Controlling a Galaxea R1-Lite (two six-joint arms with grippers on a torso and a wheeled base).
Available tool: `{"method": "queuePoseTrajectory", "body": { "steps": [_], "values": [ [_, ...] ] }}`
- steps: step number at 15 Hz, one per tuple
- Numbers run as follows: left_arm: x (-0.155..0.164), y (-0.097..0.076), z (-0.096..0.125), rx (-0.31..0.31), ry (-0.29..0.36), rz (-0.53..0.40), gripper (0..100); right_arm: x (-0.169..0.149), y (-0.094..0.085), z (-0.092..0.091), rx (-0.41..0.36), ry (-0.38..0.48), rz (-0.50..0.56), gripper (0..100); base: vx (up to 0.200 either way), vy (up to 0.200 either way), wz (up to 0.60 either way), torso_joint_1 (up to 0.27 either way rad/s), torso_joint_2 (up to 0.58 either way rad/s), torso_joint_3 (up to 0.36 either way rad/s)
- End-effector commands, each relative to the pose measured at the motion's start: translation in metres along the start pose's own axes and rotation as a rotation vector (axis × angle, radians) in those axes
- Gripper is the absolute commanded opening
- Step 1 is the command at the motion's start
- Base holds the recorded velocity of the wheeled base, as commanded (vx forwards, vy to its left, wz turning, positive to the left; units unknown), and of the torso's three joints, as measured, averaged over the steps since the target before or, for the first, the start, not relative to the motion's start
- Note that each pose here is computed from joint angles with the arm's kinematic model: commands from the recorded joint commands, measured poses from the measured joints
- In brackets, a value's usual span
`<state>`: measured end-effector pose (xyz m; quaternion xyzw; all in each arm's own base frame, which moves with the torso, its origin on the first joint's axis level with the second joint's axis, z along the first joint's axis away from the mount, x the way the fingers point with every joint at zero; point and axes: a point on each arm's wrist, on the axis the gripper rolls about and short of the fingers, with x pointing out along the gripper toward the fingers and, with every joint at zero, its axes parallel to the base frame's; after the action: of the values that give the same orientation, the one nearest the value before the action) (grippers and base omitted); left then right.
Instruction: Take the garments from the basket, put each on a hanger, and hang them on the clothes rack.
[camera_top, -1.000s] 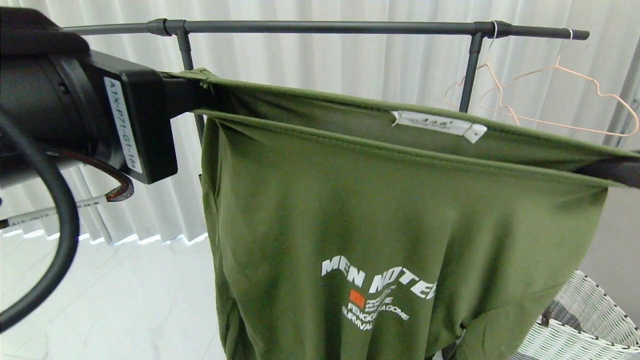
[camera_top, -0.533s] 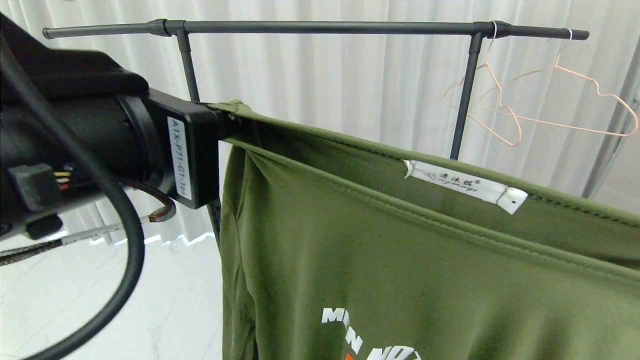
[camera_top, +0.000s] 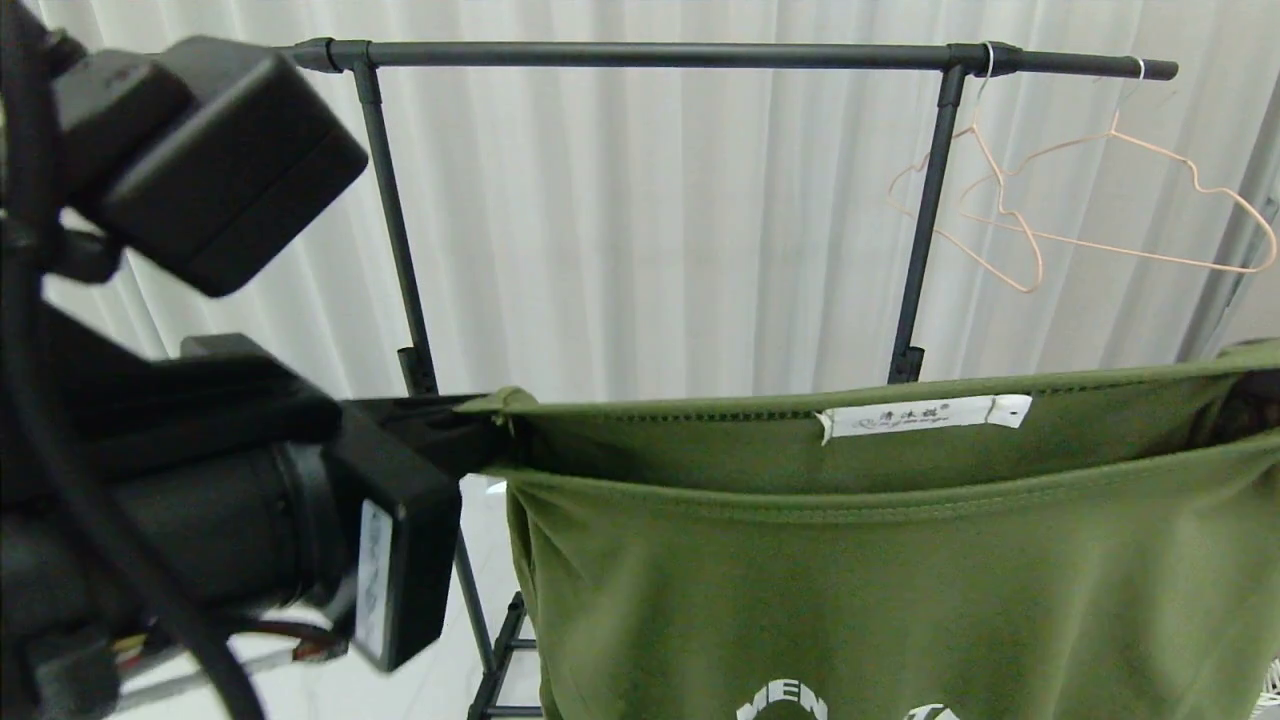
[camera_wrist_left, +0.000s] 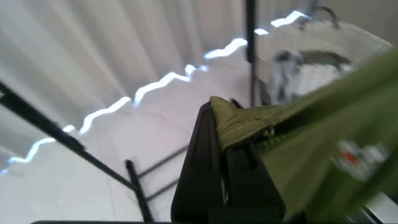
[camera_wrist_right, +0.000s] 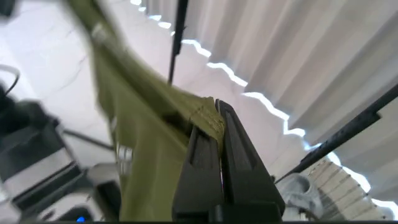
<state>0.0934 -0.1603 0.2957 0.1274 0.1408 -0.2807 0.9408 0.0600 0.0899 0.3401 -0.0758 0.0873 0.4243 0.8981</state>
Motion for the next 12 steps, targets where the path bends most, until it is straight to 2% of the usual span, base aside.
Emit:
{"method": "queuePoseTrajectory", "body": {
  "steps": [1,4,6,10,12],
  "values": [
    [-0.03,-0.007,-0.005,-0.024,-0.022,-0.122,0,0.035,0.004,0.006,-0.015,-0.006,-0.019,0,0.0,0.0,0.0,0.0,0.0,0.0],
    [-0.047,-0.01,0.007,-0.053,-0.082,-0.196,0,0.069,0.008,0.018,-0.037,-0.073,-0.023,0,0.0,0.0,0.0,0.0,0.0,0.0],
    [-0.052,-0.006,0.009,-0.062,-0.103,-0.203,0,0.077,0.009,0.02,-0.038,-0.076,-0.023,0,0.0,0.0,0.0,0.0,0.0,0.0],
    [-0.057,0.001,0.01,-0.052,-0.122,-0.181,0,0.069,0.001,0.02,-0.03,-0.086,-0.063,0,0.0,0.0,0.0,0.0,0.0,0.0],
    [-0.051,0.011,0.014,-0.027,-0.124,-0.101,0,0.056,-0.002,0.019,-0.027,-0.084,-0.092,0,0.0,0.0,0.0,0.0,0.0,0.0]
  ]
}}
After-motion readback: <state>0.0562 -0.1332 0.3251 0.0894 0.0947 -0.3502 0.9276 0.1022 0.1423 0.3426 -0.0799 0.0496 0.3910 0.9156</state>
